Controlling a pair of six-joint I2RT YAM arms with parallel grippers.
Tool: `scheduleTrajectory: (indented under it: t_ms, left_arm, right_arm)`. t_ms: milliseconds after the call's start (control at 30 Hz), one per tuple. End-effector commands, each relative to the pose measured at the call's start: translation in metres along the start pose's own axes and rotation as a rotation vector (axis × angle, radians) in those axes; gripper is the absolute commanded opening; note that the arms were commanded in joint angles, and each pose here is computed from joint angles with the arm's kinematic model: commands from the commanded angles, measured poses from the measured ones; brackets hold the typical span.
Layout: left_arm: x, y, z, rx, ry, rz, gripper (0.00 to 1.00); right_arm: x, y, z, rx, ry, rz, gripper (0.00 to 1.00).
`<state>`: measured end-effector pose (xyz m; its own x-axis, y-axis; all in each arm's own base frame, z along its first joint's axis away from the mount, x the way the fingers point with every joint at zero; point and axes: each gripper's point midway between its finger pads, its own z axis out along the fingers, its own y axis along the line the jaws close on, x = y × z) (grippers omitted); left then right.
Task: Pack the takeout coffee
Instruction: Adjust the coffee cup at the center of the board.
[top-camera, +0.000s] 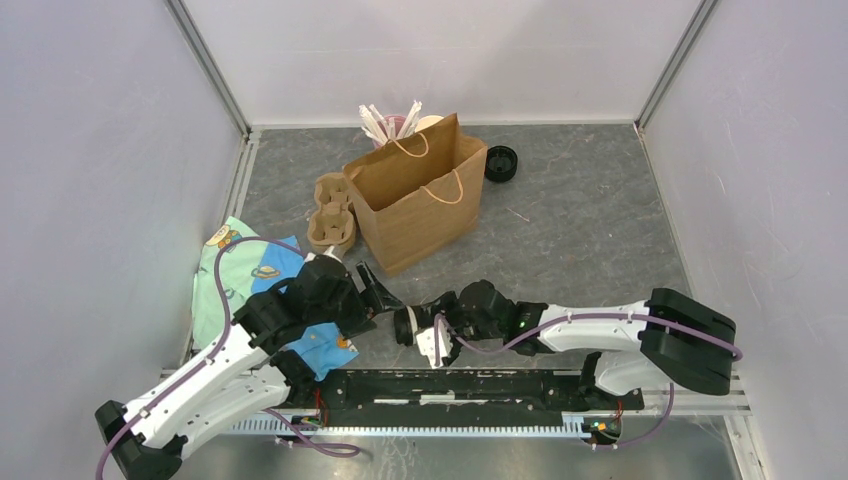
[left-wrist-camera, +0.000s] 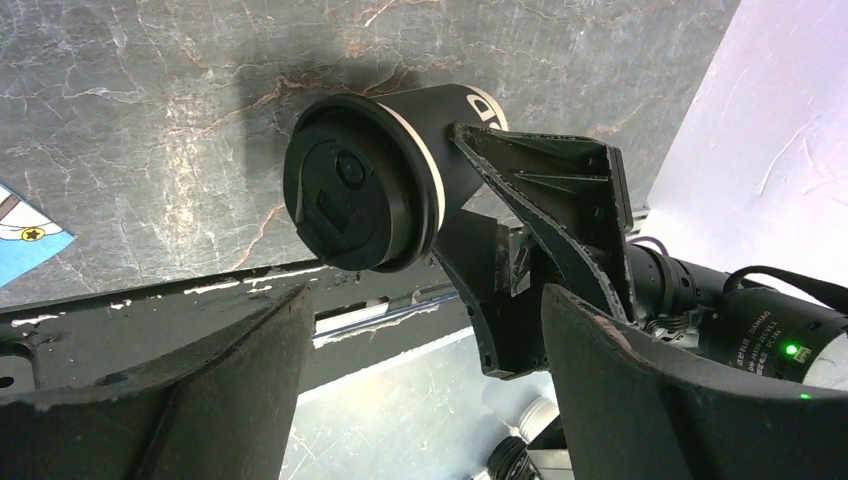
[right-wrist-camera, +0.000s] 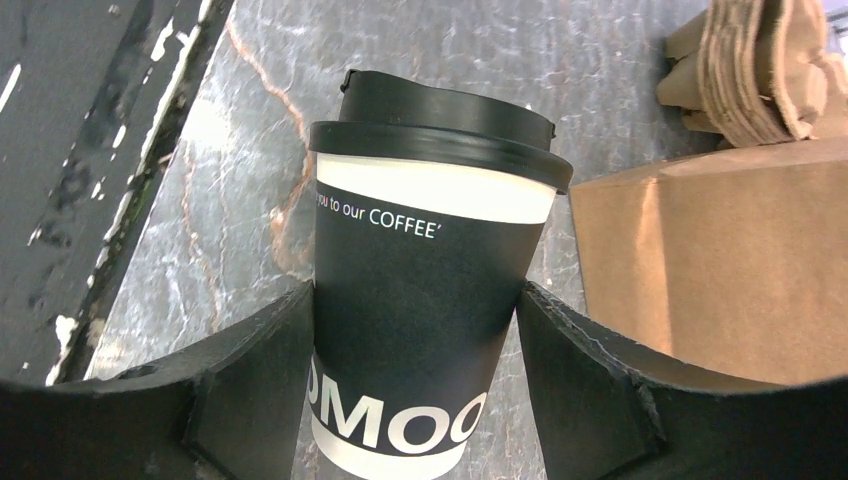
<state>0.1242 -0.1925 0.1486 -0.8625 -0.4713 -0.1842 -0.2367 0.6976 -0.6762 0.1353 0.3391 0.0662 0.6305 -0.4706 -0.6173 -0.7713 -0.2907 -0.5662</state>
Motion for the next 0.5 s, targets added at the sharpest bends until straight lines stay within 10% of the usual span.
scheduleTrajectory:
  t_ms: [0, 467]
  left_arm:
    - [-0.006, -0.013, -0.011, 0.027, -0.023, -0.013, 0.89]
    - [-0.026, -0.045, -0.011, -0.044, -0.036, 0.092, 0.82]
  right_arm:
    - [-0.022, -0.029, 0.001, 0.154, -0.113, 0.081, 0.69]
    - [-0.066, -0.061, 0.008, 0.307, -0.392, 0.196, 0.67]
